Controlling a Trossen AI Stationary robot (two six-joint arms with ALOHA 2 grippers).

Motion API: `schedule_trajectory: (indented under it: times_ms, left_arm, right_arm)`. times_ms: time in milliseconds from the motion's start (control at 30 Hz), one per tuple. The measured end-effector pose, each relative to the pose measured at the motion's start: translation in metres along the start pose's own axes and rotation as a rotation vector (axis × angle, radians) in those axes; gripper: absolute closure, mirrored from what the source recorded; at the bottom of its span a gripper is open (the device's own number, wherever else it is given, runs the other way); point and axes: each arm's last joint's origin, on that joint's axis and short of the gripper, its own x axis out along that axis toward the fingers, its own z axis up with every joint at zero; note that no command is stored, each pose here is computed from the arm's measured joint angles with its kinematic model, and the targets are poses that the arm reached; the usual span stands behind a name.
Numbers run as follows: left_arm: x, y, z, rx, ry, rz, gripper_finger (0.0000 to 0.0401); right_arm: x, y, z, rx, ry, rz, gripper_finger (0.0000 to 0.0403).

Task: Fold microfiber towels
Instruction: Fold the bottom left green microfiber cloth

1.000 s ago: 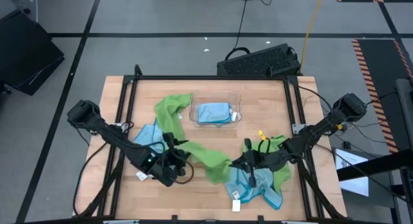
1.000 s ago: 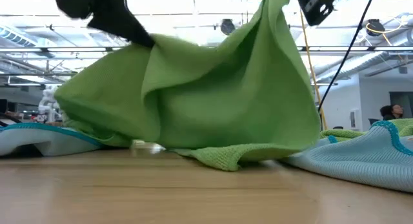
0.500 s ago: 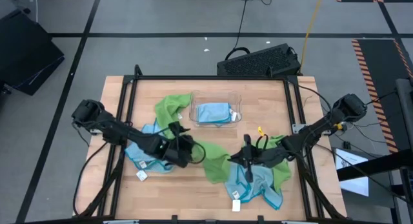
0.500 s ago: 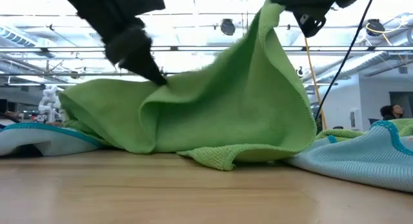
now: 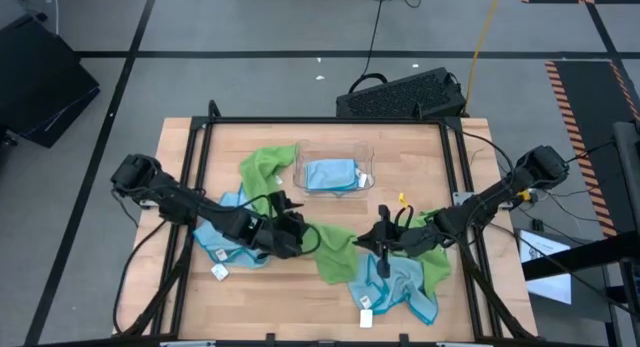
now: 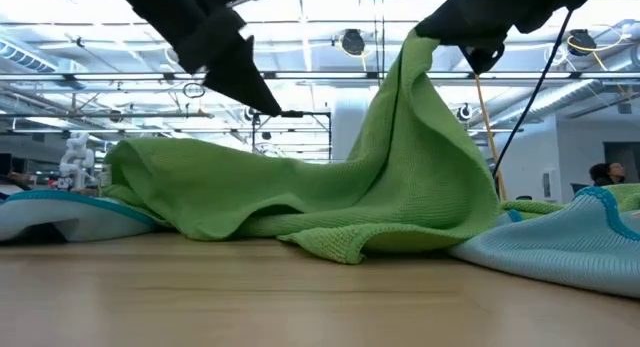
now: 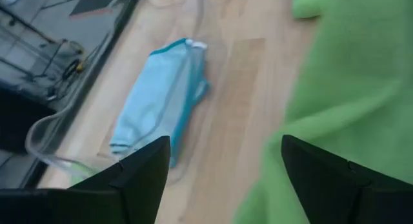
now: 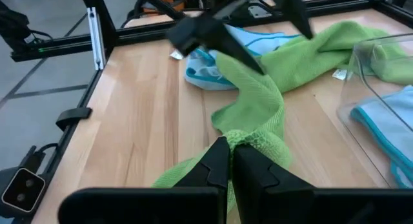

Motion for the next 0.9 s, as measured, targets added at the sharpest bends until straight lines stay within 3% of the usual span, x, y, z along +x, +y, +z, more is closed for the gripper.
schedule_trajectory:
  times_ms: [267,400,567,700,900]
  left_arm:
    - [-0.036,-0.049,-0.001,0.04,-0.159,-0.151,0.0098]
    - [-0.033,-0.073,-0.021,0.102,-0.109,-0.164,0.0128]
    - [-0.009,-0.097,-0.05,0.202,-0.009,-0.15,0.0173]
    - [0.001,-0.102,-0.063,0.239,0.052,-0.122,0.0197]
    - [0.007,-0.089,-0.076,0.236,0.202,-0.069,0.021]
  right_arm:
    - [0.001,-0.001,0.001,0.003,-0.002,-0.004,0.0399]
    - [0.001,-0.001,0.001,0.004,-0.004,-0.004,0.0399]
    - [0.001,-0.001,0.001,0.008,-0.004,-0.004,0.0399]
    - [0.001,-0.001,0.001,0.006,-0.004,-0.003,0.0399]
    - [0.001,-0.001,0.001,0.004,-0.003,-0.003,0.0399]
